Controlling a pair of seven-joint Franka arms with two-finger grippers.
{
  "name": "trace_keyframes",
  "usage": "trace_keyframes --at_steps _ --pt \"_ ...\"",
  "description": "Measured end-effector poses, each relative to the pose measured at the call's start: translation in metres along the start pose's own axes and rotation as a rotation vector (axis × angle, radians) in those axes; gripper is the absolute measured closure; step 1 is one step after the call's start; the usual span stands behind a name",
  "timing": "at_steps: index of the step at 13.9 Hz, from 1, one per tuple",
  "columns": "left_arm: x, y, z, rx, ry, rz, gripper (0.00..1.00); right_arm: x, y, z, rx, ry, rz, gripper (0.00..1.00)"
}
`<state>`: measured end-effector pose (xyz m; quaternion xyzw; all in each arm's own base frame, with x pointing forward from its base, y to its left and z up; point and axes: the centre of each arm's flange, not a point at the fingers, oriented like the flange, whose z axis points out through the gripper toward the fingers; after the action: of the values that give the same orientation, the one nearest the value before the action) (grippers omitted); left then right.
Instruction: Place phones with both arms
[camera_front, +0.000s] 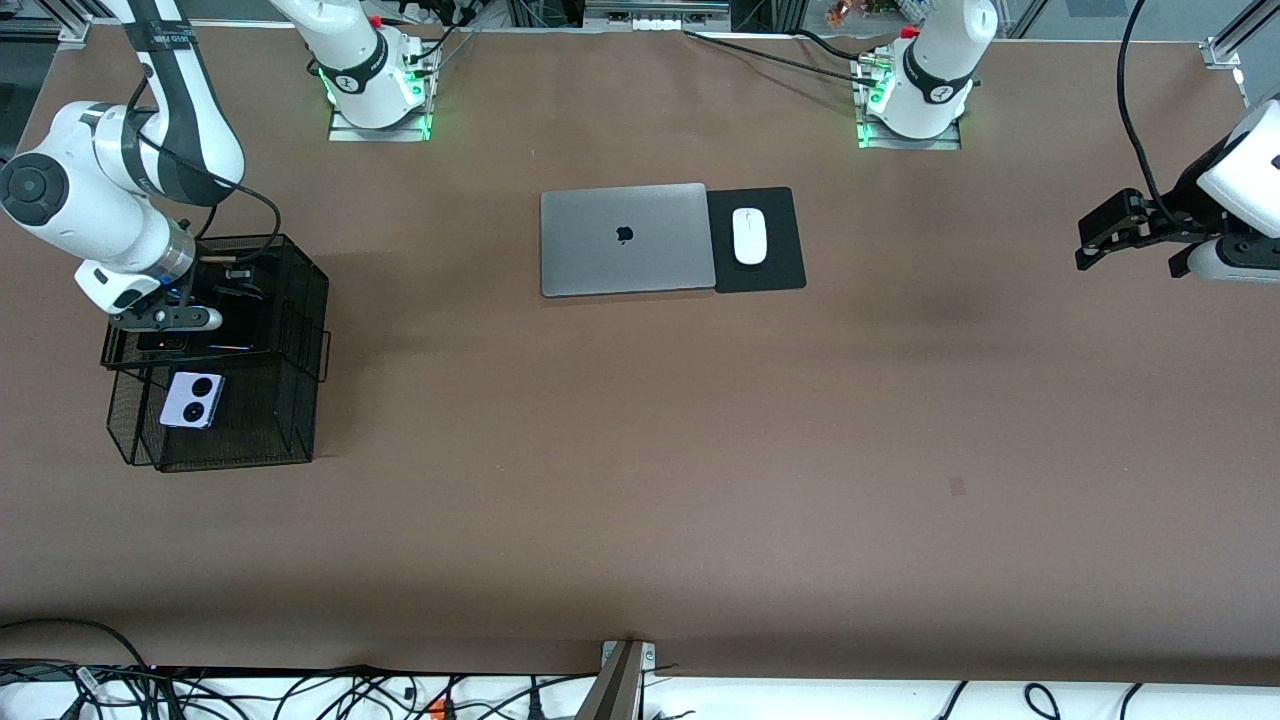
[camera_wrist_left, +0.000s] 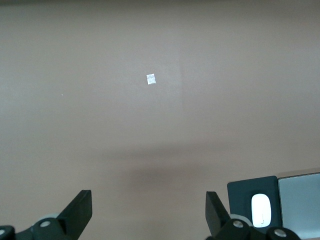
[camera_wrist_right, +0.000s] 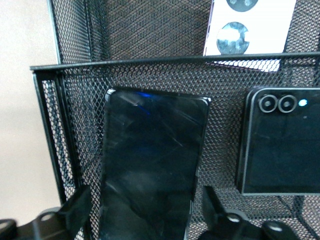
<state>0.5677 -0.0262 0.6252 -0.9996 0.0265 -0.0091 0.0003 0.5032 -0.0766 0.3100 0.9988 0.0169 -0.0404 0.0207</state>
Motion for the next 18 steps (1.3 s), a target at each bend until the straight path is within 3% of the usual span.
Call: trace_keyframes --at_steps 4,8,14,18 --pt "0.0 0.0 0.0 0.0 -0.002 0.0 0.0 0.014 0.004 -0.026 -0.007 0.033 0.004 0.0" --pt "-0.001 -0.001 0.001 0.0 -0.008 -0.001 0.0 0.038 0.008 -0.111 -0.005 -0.009 0.01 0.0" --pt "-0.001 -0.001 0.001 0.0 -0.01 -0.002 0.0 0.054 -0.057 -0.226 0.057 0.006 0.128 0.0" --pt "-0.001 -0.001 0.001 0.0 -0.01 -0.002 0.0 0.05 -0.059 -0.284 0.086 0.046 0.147 0.0"
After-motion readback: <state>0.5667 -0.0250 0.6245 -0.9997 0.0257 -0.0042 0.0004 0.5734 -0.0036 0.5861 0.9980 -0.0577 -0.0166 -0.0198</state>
